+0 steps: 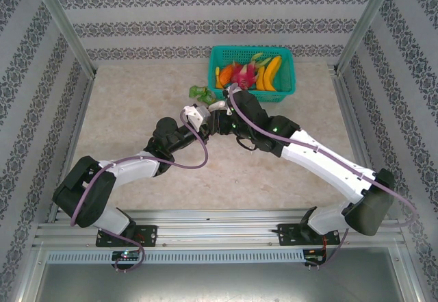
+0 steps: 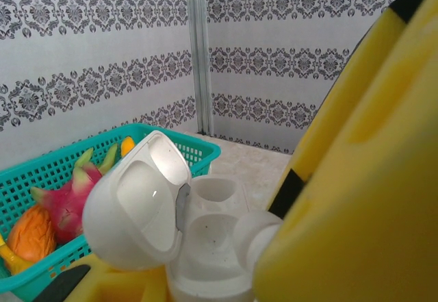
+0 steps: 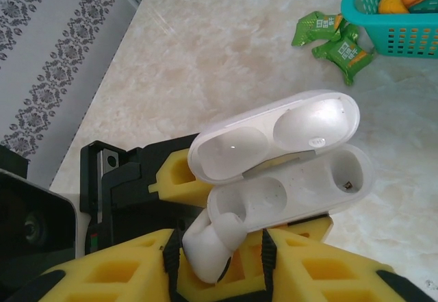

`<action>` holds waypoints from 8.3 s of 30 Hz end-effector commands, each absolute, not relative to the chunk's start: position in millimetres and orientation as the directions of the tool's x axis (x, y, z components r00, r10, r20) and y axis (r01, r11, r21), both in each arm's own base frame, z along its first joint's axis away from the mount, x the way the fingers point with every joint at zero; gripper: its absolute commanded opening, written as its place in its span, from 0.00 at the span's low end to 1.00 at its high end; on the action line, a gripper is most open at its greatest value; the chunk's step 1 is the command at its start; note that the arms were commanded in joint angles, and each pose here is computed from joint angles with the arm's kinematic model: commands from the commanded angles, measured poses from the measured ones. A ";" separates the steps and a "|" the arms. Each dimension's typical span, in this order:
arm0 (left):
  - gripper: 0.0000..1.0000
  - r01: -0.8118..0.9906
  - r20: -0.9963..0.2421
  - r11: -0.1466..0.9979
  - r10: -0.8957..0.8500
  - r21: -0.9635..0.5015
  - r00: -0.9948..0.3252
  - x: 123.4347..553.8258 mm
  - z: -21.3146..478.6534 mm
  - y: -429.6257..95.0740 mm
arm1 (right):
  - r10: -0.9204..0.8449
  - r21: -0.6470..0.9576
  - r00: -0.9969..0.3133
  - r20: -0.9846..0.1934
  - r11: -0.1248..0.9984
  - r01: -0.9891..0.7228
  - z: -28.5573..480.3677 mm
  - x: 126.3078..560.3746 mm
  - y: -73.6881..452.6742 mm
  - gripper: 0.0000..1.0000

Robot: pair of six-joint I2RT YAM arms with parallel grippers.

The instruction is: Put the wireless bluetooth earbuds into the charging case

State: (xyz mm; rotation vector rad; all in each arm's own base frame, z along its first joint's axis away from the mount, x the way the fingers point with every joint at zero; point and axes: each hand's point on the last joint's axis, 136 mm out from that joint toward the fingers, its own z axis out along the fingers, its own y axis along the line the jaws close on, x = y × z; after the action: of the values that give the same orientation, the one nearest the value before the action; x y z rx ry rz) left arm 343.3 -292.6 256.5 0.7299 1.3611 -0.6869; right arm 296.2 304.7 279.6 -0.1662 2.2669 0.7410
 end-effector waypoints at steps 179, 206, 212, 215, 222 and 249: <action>0.00 0.846 -0.987 0.524 -0.063 0.095 0.150 326.3 282.6 -306.7 | 0.292 0.553 -0.606 -0.740 0.778 -0.300 243.1 303.2 285.9 0.22; 0.00 0.842 -0.987 0.528 -0.048 0.107 0.155 324.1 279.6 -304.8 | 0.332 0.563 -0.578 -0.745 0.778 -0.279 268.4 305.3 273.0 0.60; 0.00 0.826 -0.987 0.552 -0.029 0.114 0.156 325.5 272.5 -298.1 | 0.401 0.594 -0.536 -0.743 0.765 -0.250 297.9 298.3 234.9 0.65; 0.00 0.815 -0.985 0.566 -0.023 0.126 0.168 325.3 273.8 -291.3 | 0.420 0.585 -0.554 -0.719 0.796 -0.155 281.6 298.9 204.2 0.66; 0.00 0.782 -0.977 0.600 -0.005 0.169 0.215 318.7 281.2 -274.0 | 0.344 0.465 -0.726 -0.595 0.885 0.039 189.3 305.5 165.6 0.67; 0.00 0.759 -0.977 0.630 -0.005 0.163 0.213 304.2 284.3 -248.8 | -0.190 -0.028 -0.957 -0.218 0.982 -0.189 27.9 330.8 173.3 0.56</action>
State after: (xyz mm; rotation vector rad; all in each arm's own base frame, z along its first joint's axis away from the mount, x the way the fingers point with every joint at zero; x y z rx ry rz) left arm 303.8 -254.0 279.7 0.7460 1.2773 -0.6211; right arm 331.5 182.3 30.7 -0.2435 2.8808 0.0696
